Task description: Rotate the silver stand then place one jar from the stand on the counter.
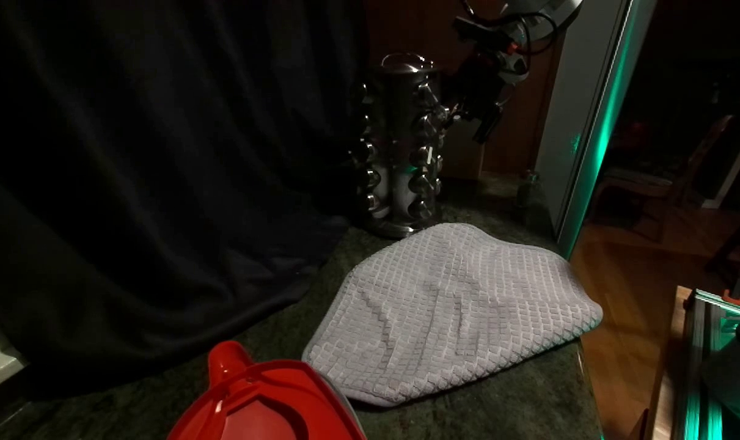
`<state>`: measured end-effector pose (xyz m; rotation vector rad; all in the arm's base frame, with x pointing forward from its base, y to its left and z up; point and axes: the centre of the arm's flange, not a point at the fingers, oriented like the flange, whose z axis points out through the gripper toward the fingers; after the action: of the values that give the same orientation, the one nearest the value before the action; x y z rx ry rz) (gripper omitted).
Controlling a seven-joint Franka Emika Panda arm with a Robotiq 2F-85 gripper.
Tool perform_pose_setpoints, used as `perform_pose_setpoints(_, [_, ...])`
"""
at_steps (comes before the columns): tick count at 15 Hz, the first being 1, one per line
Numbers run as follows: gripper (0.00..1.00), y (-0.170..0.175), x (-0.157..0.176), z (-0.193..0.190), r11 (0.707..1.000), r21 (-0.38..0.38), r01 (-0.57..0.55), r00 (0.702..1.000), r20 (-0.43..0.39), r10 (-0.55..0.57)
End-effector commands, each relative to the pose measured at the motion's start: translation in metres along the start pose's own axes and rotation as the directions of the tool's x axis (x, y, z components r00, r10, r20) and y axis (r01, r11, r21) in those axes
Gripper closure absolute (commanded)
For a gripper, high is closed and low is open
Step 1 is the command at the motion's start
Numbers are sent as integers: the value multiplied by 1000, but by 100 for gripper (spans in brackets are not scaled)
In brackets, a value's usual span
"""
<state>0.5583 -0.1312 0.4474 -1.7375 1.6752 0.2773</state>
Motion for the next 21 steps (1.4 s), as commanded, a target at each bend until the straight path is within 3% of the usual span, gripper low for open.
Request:
perform_pose_setpoints(1, [75, 5, 1, -6, 999, 25, -28, 998, -51, 29])
perform_pose_setpoints(10, [75, -2, -4, -2, 991, 4, 130, 984, -122, -129])
perform_pose_setpoints(21, [75, 1, -4, -4, 995, 3, 100, 987, -129, -98])
